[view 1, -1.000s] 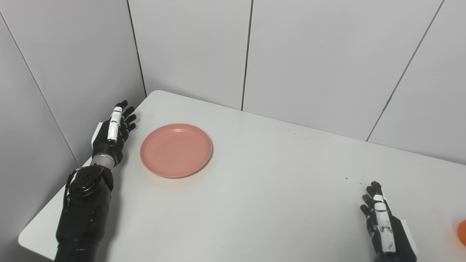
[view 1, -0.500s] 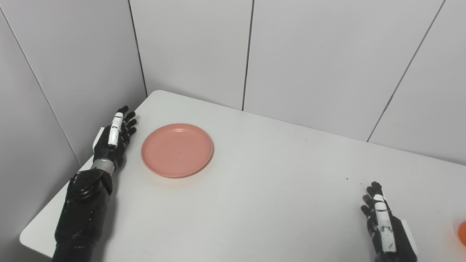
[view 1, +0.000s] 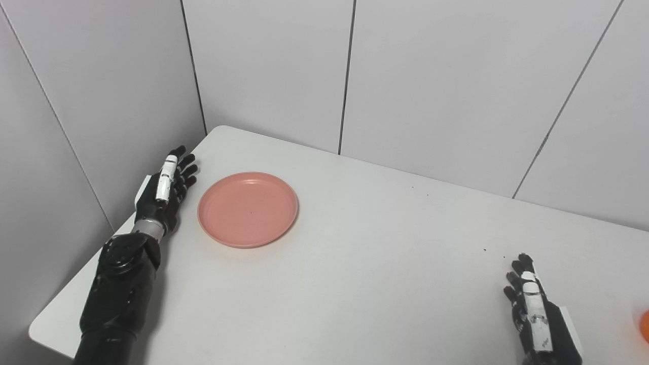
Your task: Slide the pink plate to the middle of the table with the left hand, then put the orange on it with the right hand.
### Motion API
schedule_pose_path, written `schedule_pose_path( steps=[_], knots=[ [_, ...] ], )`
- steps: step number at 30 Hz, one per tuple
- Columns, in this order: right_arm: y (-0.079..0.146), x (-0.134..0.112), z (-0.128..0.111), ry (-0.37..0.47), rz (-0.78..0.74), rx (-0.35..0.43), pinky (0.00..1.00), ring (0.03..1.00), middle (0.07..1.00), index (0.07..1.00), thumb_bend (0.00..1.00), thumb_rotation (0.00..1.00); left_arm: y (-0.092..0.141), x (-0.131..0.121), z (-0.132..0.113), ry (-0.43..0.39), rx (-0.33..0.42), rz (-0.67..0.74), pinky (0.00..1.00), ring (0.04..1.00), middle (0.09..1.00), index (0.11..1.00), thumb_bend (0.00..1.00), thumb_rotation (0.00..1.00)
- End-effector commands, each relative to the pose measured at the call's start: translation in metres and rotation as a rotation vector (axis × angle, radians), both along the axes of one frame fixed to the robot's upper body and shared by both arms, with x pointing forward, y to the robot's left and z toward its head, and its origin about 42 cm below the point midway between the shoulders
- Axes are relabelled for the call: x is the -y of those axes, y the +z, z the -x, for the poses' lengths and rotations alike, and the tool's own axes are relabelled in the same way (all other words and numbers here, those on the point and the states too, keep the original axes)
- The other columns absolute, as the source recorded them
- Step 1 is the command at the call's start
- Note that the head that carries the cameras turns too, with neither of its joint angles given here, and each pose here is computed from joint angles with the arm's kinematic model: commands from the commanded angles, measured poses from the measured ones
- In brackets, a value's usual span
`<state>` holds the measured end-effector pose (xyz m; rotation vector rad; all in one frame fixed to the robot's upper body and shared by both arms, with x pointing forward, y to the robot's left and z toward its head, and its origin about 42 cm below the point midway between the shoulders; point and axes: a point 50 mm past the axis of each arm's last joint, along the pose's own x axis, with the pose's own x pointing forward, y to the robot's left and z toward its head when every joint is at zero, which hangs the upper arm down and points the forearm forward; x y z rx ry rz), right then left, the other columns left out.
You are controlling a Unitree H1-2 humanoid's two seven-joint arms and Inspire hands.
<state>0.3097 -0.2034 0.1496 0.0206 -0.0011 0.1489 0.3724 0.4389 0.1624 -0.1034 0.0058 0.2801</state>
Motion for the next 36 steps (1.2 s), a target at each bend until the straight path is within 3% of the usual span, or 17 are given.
schedule_pose_path(
  steps=[1,18,36],
  knots=[
    [0.011,0.000,-0.003,0.000,0.002,0.044,1.00,1.000,1.000,1.000,0.13,1.00,0.008,0.016,-0.010,-0.050,0.012,0.011,0.93,0.929,0.925,0.924,0.36,1.00],
    [0.011,0.000,-0.003,-0.005,-0.003,0.042,1.00,1.000,1.000,1.000,0.13,1.00,0.013,0.037,-0.012,-0.090,-0.013,0.042,0.92,0.919,0.923,0.923,0.37,1.00],
    [0.009,0.000,-0.004,0.006,0.000,0.046,1.00,1.000,1.000,1.000,0.15,1.00,-0.002,0.071,-0.016,-0.203,-0.039,0.083,0.93,0.926,0.931,0.912,0.35,1.00]
  ],
)
